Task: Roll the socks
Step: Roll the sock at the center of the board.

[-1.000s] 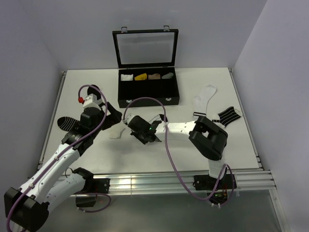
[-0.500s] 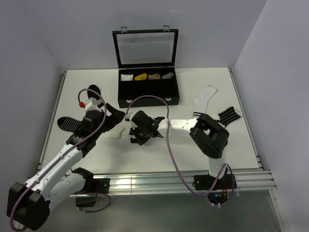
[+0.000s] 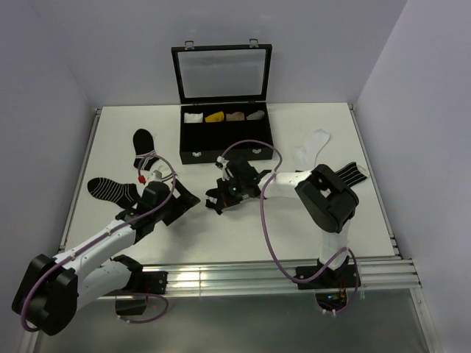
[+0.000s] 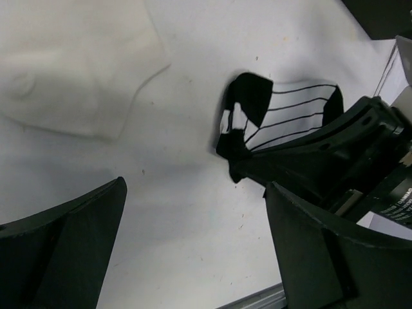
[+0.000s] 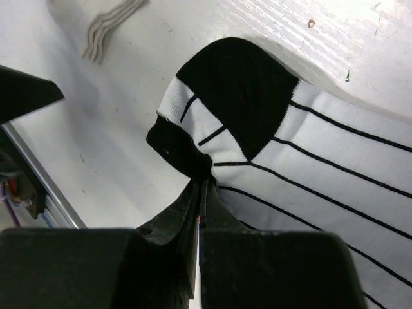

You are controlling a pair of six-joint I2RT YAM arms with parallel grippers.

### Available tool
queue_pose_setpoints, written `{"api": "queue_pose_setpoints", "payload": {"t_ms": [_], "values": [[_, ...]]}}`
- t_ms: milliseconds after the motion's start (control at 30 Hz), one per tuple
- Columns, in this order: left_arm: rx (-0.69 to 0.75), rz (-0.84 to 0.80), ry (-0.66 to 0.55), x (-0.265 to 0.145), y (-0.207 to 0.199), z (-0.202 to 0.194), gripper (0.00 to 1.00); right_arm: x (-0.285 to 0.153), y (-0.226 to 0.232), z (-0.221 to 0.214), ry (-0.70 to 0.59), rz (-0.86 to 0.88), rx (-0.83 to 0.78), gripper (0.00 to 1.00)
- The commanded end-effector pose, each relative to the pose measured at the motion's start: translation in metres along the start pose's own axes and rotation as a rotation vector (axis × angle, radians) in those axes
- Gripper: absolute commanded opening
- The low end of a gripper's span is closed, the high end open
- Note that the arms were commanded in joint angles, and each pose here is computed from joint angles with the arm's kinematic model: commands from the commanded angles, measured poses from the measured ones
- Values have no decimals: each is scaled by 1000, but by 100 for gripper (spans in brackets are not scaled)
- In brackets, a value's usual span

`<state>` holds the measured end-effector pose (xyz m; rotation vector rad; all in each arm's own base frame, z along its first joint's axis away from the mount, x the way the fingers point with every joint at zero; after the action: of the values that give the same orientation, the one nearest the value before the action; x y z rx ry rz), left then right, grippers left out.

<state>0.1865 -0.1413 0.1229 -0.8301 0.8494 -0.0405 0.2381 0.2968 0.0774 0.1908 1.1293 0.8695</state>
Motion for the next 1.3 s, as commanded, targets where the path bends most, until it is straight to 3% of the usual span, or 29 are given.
{"api": "queue_pose_setpoints", "payload": {"t_ms": [0, 567, 733, 1000, 1267], "values": [[-50, -27, 20, 3, -3, -6, 94, 4, 0, 0, -16, 47, 33, 0], [-104, -34, 40, 45, -20, -12, 83, 5, -8, -3, -21, 86, 54, 0], [-105, -11, 48, 52, -17, -15, 74, 6, -9, -5, -15, 85, 56, 0], [-107, 12, 38, 58, -17, -14, 49, 8, -11, -6, -16, 81, 57, 0], [-107, 12, 38, 63, -20, -12, 44, 8, -12, -7, -16, 77, 51, 0]]}}
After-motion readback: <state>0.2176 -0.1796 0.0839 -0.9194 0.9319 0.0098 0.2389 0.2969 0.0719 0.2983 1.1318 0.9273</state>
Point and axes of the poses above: each gripper's point midway between its finger pads, its own x axis out along the fingers, its own y axis along the line the jaws close on, z = x × y, the point moved 8 cm from there along -x, back along the fingers, and after that the axes turned 2 degrees about -x, right-handed, at the moved point
